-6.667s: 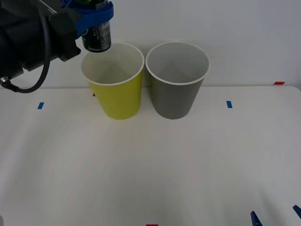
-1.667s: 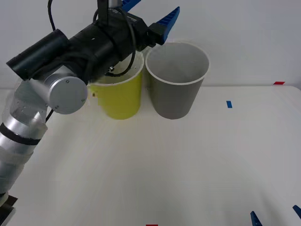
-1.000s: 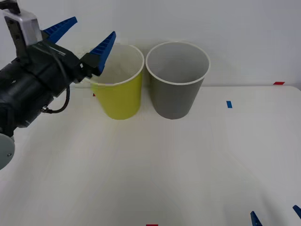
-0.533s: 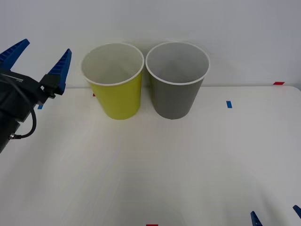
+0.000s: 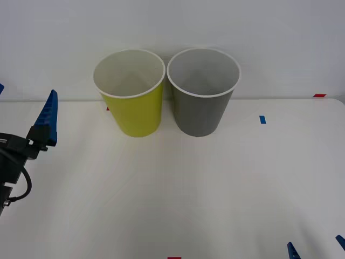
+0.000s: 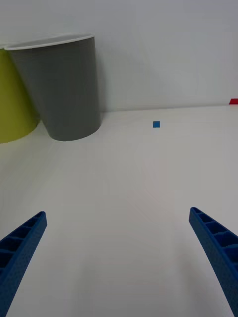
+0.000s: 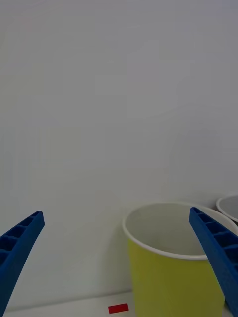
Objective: Put cans in the gray bin and PET bottles in the light green bin.
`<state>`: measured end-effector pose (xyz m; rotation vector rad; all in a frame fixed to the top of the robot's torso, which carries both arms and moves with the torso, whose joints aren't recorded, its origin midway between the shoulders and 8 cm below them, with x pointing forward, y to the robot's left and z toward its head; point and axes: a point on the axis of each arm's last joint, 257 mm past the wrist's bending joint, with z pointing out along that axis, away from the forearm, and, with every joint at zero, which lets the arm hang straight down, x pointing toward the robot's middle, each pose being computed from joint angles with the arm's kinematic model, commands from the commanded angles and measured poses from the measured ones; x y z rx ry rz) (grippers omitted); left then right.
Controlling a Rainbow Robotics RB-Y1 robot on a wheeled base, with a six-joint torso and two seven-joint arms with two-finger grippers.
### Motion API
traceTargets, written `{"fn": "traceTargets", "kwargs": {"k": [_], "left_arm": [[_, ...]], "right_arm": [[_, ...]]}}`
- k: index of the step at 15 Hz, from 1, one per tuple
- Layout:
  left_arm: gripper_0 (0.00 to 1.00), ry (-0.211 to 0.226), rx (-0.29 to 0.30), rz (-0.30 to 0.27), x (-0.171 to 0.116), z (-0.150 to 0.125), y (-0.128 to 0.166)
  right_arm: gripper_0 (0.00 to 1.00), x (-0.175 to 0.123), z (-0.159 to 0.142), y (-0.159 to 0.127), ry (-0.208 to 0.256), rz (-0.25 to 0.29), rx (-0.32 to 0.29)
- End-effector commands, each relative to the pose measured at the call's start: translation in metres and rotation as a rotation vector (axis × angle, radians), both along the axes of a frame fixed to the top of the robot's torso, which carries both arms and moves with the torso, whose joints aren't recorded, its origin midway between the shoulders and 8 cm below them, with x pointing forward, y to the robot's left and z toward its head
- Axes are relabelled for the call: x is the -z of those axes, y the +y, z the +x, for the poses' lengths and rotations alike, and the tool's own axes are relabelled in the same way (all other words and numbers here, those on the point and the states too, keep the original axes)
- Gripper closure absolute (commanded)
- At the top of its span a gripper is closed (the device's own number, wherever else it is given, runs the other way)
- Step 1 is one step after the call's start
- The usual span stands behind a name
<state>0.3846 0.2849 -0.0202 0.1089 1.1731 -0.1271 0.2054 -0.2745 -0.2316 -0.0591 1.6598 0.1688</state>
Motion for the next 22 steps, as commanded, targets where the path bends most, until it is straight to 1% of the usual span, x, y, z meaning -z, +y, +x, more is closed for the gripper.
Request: {"fn": "traceTargets", "kwargs": {"k": [1, 3, 4, 6, 7, 8, 9, 10, 11, 13, 15, 16, 17, 20, 22], "left_arm": [[0.00, 0.005, -0.001, 0.041, 0.022, -0.022, -0.008], [0.00, -0.003, 0.000, 0.114, 0.040, -0.040, -0.012], [0.00, -0.009, 0.014, 0.132, 0.057, -0.050, -0.017], [0.00, -0.011, 0.050, 0.132, 0.090, -0.066, -0.025], [0.00, 0.006, 0.068, 0.123, 0.110, -0.075, -0.028], [0.00, 0.036, 0.084, 0.105, 0.127, -0.082, -0.032], [0.00, 0.068, 0.097, 0.082, 0.141, -0.088, -0.037], [0.00, 0.112, 0.107, 0.057, 0.157, -0.095, -0.041], [0.00, 0.145, 0.106, 0.045, 0.169, -0.101, -0.042], [0.00, 0.199, 0.105, 0.051, 0.188, -0.112, -0.041], [0.00, 0.246, 0.101, 0.060, 0.200, -0.123, -0.039], [0.00, 0.264, 0.095, 0.066, 0.206, -0.131, -0.039], [0.00, 0.274, 0.084, 0.074, 0.209, -0.137, -0.038], [0.00, 0.304, 0.024, 0.097, 0.218, -0.156, -0.030], [0.00, 0.325, -0.005, 0.102, 0.223, -0.166, -0.024]], "right_arm": [[0.00, 0.000, 0.000, 0.000, 0.000, 0.000, 0.000], [0.00, 0.000, 0.000, 0.000, 0.000, 0.000, 0.000], [0.00, 0.000, 0.000, 0.000, 0.000, 0.000, 0.000], [0.00, 0.000, 0.000, 0.000, 0.000, 0.000, 0.000], [0.00, 0.000, 0.000, 0.000, 0.000, 0.000, 0.000], [0.00, 0.000, 0.000, 0.000, 0.000, 0.000, 0.000], [0.00, 0.000, 0.000, 0.000, 0.000, 0.000, 0.000], [0.00, 0.000, 0.000, 0.000, 0.000, 0.000, 0.000], [0.00, 0.000, 0.000, 0.000, 0.000, 0.000, 0.000], [0.00, 0.000, 0.000, 0.000, 0.000, 0.000, 0.000], [0.00, 0.000, 0.000, 0.000, 0.000, 0.000, 0.000], [0.00, 0.000, 0.000, 0.000, 0.000, 0.000, 0.000], [0.00, 0.000, 0.000, 0.000, 0.000, 0.000, 0.000], [0.00, 0.000, 0.000, 0.000, 0.000, 0.000, 0.000], [0.00, 0.000, 0.000, 0.000, 0.000, 0.000, 0.000]]}}
